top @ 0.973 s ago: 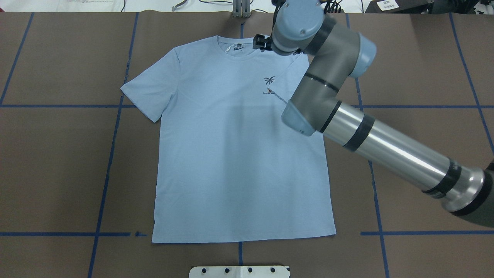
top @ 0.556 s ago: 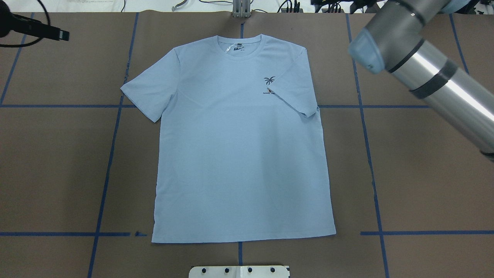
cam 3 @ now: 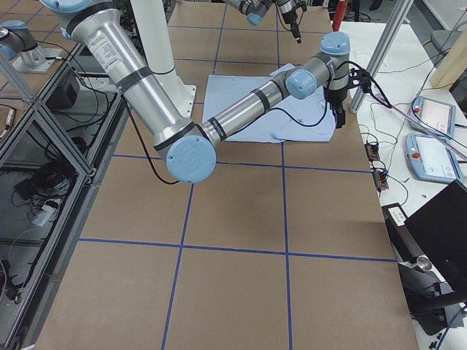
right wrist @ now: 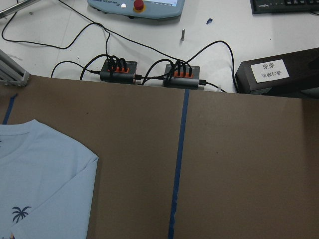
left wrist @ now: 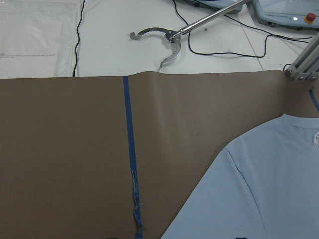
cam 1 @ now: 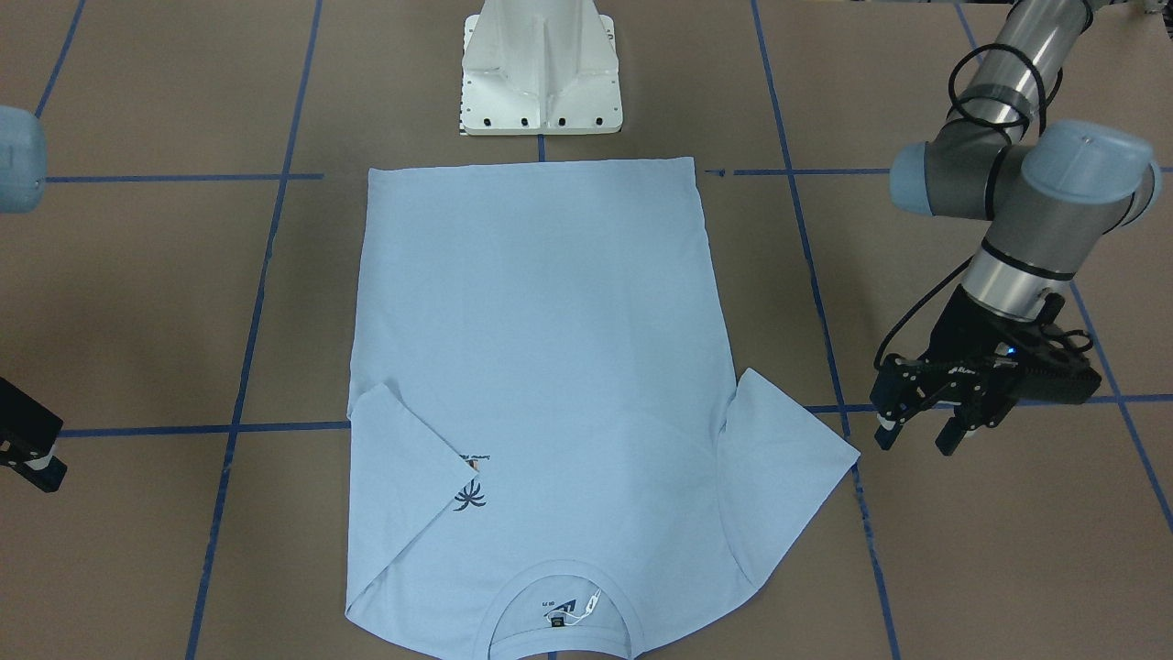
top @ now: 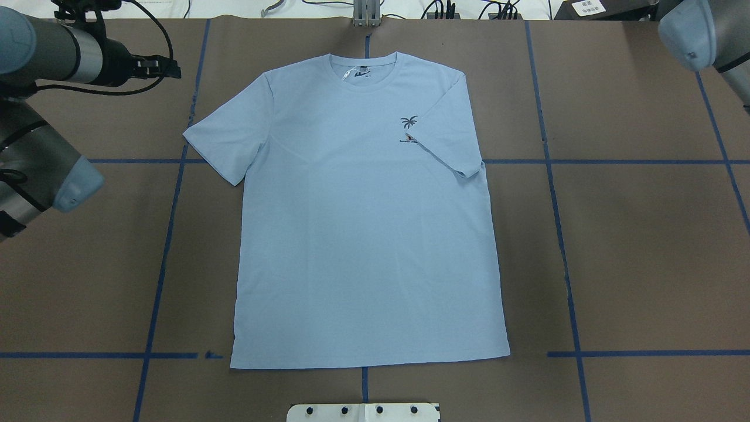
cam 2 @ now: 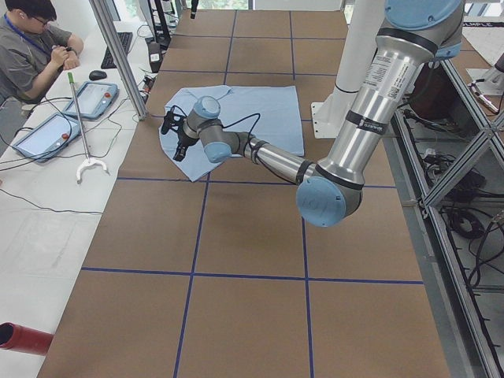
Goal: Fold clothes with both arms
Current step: 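Move the left gripper to the sleeve nearest it and grasp its edge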
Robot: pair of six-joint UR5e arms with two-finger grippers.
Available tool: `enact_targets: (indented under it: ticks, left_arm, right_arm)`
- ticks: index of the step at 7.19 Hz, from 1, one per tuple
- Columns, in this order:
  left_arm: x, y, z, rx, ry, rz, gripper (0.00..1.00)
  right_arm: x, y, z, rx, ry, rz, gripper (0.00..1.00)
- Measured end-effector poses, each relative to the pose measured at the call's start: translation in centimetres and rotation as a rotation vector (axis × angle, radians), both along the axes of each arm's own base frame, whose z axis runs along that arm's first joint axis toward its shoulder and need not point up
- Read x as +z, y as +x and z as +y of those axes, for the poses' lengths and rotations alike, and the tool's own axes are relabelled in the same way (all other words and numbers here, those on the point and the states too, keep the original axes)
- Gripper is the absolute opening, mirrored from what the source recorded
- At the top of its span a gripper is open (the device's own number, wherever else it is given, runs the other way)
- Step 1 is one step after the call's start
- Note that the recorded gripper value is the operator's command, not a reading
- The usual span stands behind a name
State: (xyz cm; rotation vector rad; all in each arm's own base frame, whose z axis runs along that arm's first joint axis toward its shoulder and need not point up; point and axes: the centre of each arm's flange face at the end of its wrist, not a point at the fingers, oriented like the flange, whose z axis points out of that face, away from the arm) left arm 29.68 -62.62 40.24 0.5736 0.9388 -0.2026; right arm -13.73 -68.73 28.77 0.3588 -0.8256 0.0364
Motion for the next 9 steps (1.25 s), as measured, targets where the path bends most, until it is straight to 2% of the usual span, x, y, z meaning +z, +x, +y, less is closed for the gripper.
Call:
enact_targets:
  ticks: [1,3,6,9]
  left_arm:
    - [1.9,1.9,-0.6,-0.015,0.000,0.001,0.70]
    - [3.9,5.4,-0.3,-0.022,0.000,-0.019,0.56]
    - [6.4,8.3,0.9,-0.009,-0.025,-0.027,0.56]
    - [7.5,8.5,1.2,-0.014,-0.031,-0.041,0.56]
  right_arm:
    - [0.2,0.2,0.1,0.000,0.004,0.002,1.00]
    - [0.3,0.3,0.2,0.002,0.006,0.003,1.00]
    - [0.6,0.3,0.2,0.005,0.002,0.005,1.00]
    - [1.0,0.3,0.2,0.004,0.000,0.008,1.00]
